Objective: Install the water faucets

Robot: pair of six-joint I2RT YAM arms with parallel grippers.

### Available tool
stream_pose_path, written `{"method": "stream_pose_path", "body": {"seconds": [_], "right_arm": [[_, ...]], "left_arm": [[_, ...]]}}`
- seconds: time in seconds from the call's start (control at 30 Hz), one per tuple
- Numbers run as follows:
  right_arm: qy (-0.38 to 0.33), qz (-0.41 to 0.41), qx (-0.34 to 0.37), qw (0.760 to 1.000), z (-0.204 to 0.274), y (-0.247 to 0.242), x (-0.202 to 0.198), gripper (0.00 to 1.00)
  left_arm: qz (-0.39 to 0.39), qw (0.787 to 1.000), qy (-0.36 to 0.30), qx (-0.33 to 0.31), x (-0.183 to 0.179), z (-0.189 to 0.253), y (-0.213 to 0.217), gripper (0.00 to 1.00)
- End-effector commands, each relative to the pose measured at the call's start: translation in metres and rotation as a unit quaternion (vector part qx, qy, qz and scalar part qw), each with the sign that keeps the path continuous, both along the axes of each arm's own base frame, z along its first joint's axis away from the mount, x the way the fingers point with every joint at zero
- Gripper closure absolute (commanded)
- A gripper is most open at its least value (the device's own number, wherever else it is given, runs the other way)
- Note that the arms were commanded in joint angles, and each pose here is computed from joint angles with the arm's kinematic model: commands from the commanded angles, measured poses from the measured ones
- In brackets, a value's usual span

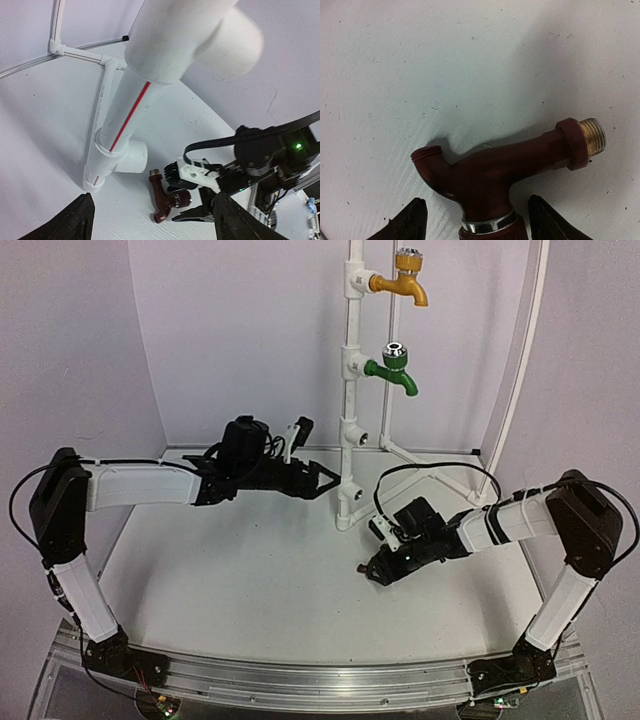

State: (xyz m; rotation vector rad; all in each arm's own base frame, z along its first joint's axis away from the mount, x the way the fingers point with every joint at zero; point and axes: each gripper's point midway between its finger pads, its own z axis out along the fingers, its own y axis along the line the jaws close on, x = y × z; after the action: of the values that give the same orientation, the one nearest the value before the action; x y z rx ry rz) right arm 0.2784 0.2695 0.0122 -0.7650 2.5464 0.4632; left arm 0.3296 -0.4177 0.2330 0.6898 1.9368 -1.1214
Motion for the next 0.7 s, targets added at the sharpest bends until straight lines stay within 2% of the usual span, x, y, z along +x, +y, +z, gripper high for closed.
{"method": "stream_pose_path", "body": {"seconds": [0.0,0.07,0.1,0.17,0.23,0.3,0.37,0.43,0.5,0.67], "right_arm": [[-0.048,0.021,-0.075,0.996,-0.006,-0.014,-0.013,0.39],[-0.066,0.024,-0.069,0.995,-0.003,-0.013,-0.013,0.57],[-0.076,0.027,-0.066,0.995,-0.001,-0.012,-0.013,0.71],[-0.103,0.029,-0.054,0.993,0.006,-0.009,-0.010,0.85],[-0.128,0.058,-0.046,0.989,0.016,-0.003,-0.014,0.93],[-0.153,0.137,-0.010,0.979,0.033,0.015,-0.033,0.98],[-0.187,0.242,0.031,0.952,0.053,0.034,-0.065,1.00],[-0.215,0.307,0.064,0.925,0.076,0.044,-0.088,1.00],[-0.233,0.336,0.088,0.908,0.100,0.051,-0.098,1.00],[-0.255,0.370,0.110,0.887,0.135,0.064,-0.109,1.00]], "left_arm": [[0.012,0.997,0.076,-0.022,-0.024,0.001,0.017,0.16],[0.007,0.993,0.112,-0.025,-0.035,-0.008,0.020,0.18],[0.008,0.991,0.128,-0.026,-0.039,-0.013,0.020,0.19],[0.007,0.988,0.150,-0.022,-0.046,-0.024,0.020,0.20],[0.004,0.985,0.169,-0.023,-0.053,-0.033,0.018,0.21],[-0.008,0.981,0.192,-0.034,-0.061,-0.039,0.014,0.22],[-0.033,0.976,0.212,-0.041,-0.072,-0.043,0.007,0.23],[-0.054,0.972,0.224,-0.038,-0.082,-0.047,-0.001,0.22],[-0.071,0.968,0.240,-0.032,-0.090,-0.055,-0.009,0.20],[-0.106,0.962,0.251,-0.027,-0.110,-0.058,-0.034,0.16]]}}
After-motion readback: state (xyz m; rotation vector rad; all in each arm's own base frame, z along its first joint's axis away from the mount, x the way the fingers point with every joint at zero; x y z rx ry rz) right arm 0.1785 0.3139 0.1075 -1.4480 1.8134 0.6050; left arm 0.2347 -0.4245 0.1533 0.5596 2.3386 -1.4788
